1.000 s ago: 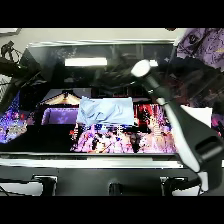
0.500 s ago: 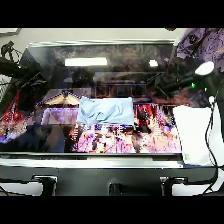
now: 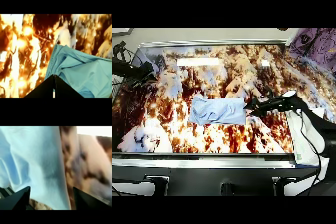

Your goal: Fold the clothes and pants, and hang the long-sleeved shirts on hangers.

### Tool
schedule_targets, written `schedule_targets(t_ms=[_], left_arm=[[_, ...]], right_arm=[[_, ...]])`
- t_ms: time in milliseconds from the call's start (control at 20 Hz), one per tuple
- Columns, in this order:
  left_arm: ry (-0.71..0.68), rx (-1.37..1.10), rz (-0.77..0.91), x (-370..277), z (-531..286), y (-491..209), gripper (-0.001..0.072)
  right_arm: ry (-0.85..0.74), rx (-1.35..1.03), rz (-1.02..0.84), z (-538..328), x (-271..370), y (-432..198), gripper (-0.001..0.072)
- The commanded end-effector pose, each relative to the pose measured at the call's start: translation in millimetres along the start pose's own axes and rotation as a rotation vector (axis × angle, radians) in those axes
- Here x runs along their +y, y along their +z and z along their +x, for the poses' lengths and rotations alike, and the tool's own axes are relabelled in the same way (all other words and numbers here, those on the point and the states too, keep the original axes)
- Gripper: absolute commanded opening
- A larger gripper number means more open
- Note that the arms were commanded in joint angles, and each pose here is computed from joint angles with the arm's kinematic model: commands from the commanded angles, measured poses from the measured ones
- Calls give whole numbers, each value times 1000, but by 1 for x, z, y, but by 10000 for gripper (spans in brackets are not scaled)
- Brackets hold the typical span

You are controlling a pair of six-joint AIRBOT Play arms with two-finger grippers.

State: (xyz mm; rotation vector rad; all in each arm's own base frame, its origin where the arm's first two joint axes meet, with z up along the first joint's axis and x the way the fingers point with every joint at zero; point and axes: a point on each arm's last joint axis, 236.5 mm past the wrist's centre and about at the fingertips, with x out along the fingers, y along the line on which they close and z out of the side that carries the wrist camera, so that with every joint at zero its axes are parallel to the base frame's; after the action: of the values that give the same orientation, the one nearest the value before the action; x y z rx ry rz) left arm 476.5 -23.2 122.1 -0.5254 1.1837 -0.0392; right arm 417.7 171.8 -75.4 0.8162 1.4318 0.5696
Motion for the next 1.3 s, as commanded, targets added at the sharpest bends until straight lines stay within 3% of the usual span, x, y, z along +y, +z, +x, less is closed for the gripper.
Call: schedule_targets(t_ms=[0, 100, 150, 250, 300, 350, 850, 1250], left_arm=[[0, 0, 9, 0, 0, 0, 17], [0, 0, 11, 0, 0, 0, 17], [0, 0, 11, 0, 0, 0, 16], [0, 0, 11, 0, 0, 0, 16], [0, 1, 11, 0, 0, 0, 17], [0, 0, 10, 0, 0, 0, 17], [0, 4, 11, 0, 0, -1, 17], [0, 5, 10, 0, 0, -1, 17]], right_arm=[[5, -20, 12, 30, -2, 4, 543], [1, -36, 12, 34, -1, 7, 479], [-2, -39, 10, 36, 0, 7, 414], [4, -52, 13, 36, 2, 10, 208], [30, -59, 19, 35, 10, 12, 68], [70, -82, 15, 29, 22, 19, 32], [174, -492, 123, -180, 93, 146, 31], [-8, -807, 272, -328, 53, 148, 29]])
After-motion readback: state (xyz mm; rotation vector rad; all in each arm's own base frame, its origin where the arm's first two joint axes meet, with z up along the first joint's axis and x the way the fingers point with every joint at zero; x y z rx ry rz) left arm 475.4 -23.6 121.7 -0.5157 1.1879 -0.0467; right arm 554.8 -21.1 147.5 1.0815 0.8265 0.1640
